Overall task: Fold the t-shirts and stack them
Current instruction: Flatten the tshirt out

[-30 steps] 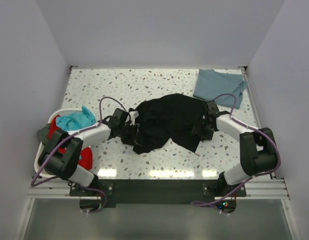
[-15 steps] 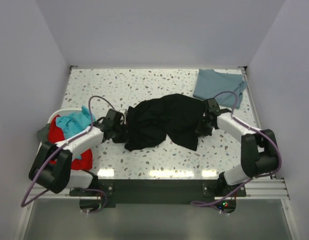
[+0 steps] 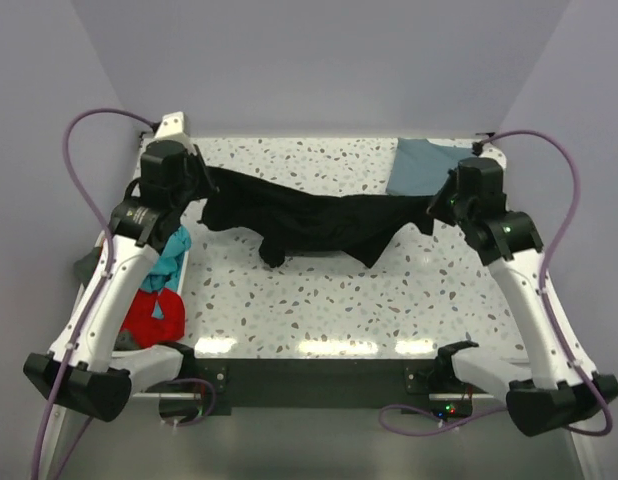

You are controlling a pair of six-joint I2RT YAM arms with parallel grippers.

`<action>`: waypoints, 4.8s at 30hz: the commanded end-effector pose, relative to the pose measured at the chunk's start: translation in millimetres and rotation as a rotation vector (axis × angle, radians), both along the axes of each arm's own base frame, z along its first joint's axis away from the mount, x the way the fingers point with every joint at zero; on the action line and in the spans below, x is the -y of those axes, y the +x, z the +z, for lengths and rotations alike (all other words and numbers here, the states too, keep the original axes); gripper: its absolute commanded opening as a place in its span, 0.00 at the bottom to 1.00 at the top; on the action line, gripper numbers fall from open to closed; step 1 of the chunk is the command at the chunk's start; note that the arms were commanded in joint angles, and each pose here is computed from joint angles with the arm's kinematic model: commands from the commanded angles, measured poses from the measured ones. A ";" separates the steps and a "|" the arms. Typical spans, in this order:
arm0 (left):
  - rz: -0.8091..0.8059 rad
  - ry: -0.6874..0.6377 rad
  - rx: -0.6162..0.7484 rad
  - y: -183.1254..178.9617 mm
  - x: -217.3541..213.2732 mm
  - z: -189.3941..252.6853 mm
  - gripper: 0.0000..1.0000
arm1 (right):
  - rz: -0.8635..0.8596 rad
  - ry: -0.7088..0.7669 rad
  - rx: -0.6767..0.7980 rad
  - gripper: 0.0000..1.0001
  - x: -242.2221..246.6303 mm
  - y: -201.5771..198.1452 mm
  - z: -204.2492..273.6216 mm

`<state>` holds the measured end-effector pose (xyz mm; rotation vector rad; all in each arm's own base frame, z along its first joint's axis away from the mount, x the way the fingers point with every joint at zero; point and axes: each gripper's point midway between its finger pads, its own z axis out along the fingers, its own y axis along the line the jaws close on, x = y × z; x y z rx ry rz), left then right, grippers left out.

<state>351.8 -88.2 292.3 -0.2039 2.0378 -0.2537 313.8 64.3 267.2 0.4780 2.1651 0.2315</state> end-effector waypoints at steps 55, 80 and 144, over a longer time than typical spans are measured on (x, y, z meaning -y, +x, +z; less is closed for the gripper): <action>-0.245 -0.155 -0.521 -31.1 88.7 -239.6 0.73 | -0.041 -0.018 -0.447 0.77 13.9 -71.5 -204.3; -0.303 -0.090 -0.541 -37.1 94.3 -224.7 0.19 | -0.017 -0.004 -0.450 0.77 9.0 -69.0 -204.6; -0.266 0.187 -0.409 54.2 47.8 -167.4 0.30 | -0.041 0.019 -0.419 0.77 14.8 -97.5 -193.5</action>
